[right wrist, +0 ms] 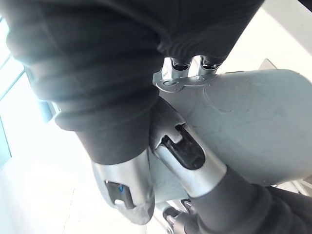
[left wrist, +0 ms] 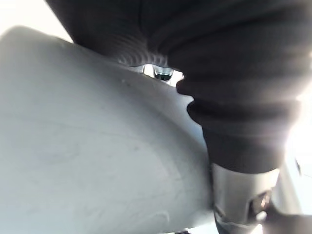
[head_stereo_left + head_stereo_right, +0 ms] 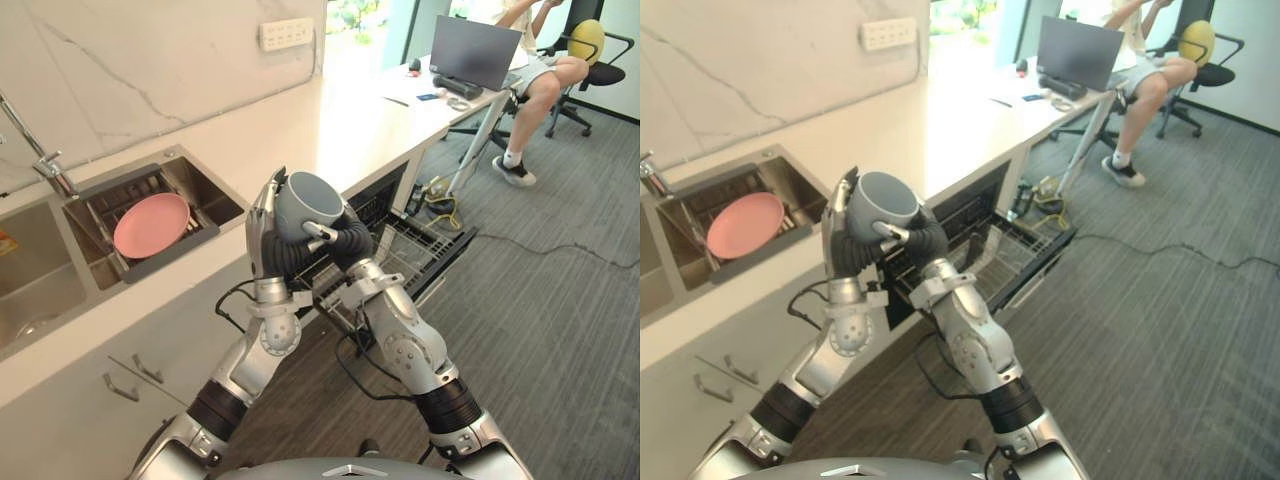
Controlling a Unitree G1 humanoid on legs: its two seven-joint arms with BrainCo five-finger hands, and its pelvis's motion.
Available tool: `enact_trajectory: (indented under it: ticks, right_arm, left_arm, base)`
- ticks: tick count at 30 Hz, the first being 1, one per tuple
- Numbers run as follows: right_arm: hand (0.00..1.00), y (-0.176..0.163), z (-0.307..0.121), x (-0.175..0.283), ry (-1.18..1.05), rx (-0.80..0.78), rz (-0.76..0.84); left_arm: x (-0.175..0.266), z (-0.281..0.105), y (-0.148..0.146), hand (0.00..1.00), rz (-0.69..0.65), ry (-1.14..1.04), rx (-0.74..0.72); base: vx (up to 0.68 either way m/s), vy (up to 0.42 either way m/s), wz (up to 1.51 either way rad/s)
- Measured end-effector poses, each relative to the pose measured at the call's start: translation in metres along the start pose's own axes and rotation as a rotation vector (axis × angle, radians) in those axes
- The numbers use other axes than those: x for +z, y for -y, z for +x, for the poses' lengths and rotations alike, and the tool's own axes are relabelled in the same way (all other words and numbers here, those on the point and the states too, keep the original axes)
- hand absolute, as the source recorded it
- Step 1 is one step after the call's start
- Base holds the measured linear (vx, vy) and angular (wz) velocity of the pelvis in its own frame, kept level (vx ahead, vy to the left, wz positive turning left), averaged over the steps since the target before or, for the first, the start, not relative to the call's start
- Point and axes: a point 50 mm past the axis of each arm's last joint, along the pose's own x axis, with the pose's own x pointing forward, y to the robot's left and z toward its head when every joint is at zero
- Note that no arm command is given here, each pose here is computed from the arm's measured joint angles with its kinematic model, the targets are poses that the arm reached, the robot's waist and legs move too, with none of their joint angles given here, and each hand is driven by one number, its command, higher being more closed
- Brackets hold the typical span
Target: Walk over to the sink, pick up the cup, carry it to the dishwasher, place the cup inside the dishwasher, then close the dishwasher door
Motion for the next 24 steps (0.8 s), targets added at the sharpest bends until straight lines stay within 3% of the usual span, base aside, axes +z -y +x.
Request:
enact_trajectory:
  ticks: [4,5,13,18,24]
  right_arm:
    - [1.0,-0.003,0.0,0.003,0.053,0.0,0.042]
    - [1.0,-0.003,0.0,0.005,0.075,-0.003,0.057]
    - [1.0,-0.003,0.001,0.019,0.296,-0.132,0.344]
    - [1.0,0.006,-0.002,0.02,0.363,-0.222,0.365]
    - [1.0,0.017,-0.007,0.03,0.454,-0.294,0.252]
  left_arm:
    - [0.007,0.004,0.0,1.0,-0.021,0.029,0.006]
    - [0.01,0.006,0.002,0.0,-0.028,0.042,0.003]
    - [0.049,-0.005,0.018,0.0,-0.202,0.207,-0.109]
    - [0.052,-0.002,0.023,0.0,-0.257,0.18,-0.238]
    - [0.052,-0.001,0.025,0.0,-0.23,0.202,-0.38]
  base:
    - [0.0,-0.002,0.11]
    - [-0.01,-0.006,0.12]
    - [0.0,-0.001,0.01]
    - [0.0,-0.002,0.02]
    - [0.0,0.0,0.0]
